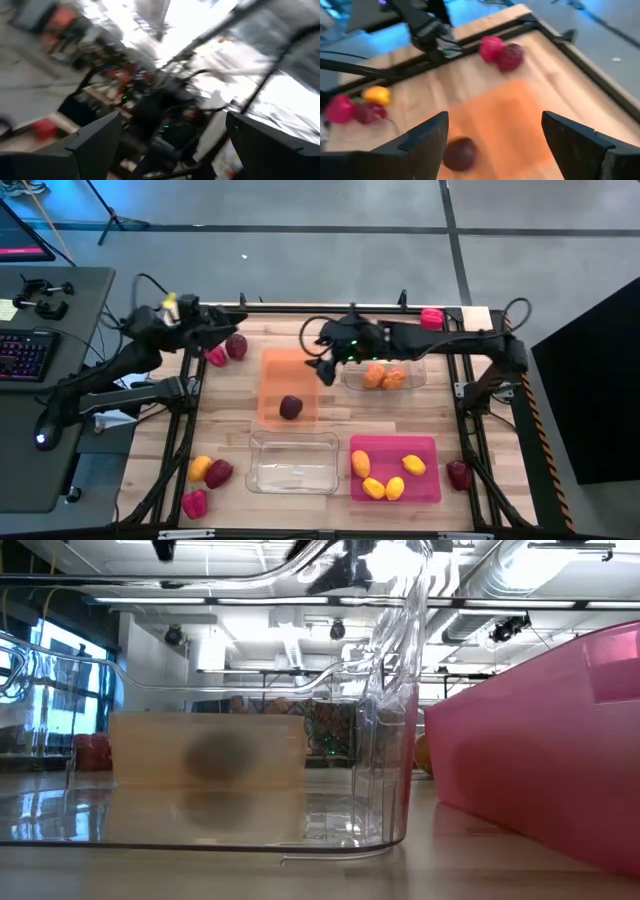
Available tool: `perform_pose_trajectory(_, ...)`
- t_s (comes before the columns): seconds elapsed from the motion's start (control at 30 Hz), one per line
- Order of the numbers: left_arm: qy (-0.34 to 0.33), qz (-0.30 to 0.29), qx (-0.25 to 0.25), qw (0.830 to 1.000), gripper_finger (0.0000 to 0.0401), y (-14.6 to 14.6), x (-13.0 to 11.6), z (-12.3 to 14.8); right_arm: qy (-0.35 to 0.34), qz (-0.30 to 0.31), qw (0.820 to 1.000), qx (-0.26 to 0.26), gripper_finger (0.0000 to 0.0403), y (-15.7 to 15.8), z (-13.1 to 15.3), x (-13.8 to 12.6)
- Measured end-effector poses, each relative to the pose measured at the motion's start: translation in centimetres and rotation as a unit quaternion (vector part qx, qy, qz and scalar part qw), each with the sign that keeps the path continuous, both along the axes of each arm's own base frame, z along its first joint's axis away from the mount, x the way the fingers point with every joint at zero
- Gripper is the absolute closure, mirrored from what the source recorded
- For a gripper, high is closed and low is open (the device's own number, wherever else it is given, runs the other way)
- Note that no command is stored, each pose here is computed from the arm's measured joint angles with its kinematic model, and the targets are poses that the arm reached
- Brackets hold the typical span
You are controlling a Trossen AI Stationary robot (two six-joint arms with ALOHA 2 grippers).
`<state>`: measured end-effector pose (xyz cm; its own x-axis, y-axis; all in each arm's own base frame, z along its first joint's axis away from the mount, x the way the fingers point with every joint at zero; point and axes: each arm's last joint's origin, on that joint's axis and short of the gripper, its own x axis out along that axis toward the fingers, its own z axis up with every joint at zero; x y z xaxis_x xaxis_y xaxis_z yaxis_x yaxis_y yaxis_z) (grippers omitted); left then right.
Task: Sort produce into baskets
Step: Put the top apple into the orange bin
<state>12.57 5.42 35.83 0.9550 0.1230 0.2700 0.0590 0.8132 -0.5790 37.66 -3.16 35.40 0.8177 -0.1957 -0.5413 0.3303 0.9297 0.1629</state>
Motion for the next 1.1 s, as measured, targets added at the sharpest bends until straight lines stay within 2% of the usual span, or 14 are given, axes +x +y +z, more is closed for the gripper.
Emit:
perform_pose_trajectory(0.17,0.054,0.05,-0.115,0.991,0.0055,0.6,2.5,-3.9,0.003,-0.034,0.999,-0.011,0.0094,-0.3,1.0,-3.9)
perform_pose_trajectory(0.23,0.102,0.051,-0.165,0.98,0.0055,0.7,3.4,-5.8,-0.002,-0.045,0.999,0.001,0.0094,-0.2,1.0,-5.3)
perform_pose_trajectory(0.33,0.211,0.076,-0.199,0.954,0.0055,1.2,3.8,-7.8,-0.003,-0.059,0.998,0.016,0.0094,0.0,0.3,-6.7)
perform_pose_trajectory(0.4,0.293,0.124,-0.205,0.926,0.0055,1.7,3.3,-8.1,-0.009,-0.07,0.997,0.019,0.0094,0.3,-0.2,-7.4)
perform_pose_trajectory(0.5,0.419,0.219,-0.206,0.857,0.0055,3.1,2.4,-8.7,-0.022,-0.085,0.996,0.022,0.0094,0.3,-1.5,-7.8)
perform_pose_trajectory(0.57,0.478,0.277,-0.197,0.81,0.0055,4.3,1.8,-9.3,-0.026,-0.092,0.995,0.033,0.0094,0.3,-2.5,-7.7)
perform_pose_trajectory(0.6,0.495,0.298,-0.194,0.793,0.0055,4.9,1.7,-9.7,-0.028,-0.096,0.994,0.038,0.0094,0.2,-2.9,-7.7)
perform_pose_trajectory(0.73,0.569,0.321,-0.219,0.725,0.0055,7.6,1.6,-12.3,-0.033,-0.099,0.993,0.049,0.0094,0.2,-3.8,-7.4)
perform_pose_trajectory(0.93,0.63,0.306,-0.225,0.677,0.0055,11.0,2.1,-15.6,-0.047,-0.094,0.993,0.06,0.0094,0.5,-4.0,-7.3)
perform_pose_trajectory(1.1,0.629,0.345,-0.267,0.643,0.0055,11.8,2.0,-16.7,-0.052,-0.088,0.992,0.074,0.0094,0.7,-3.9,-7.2)
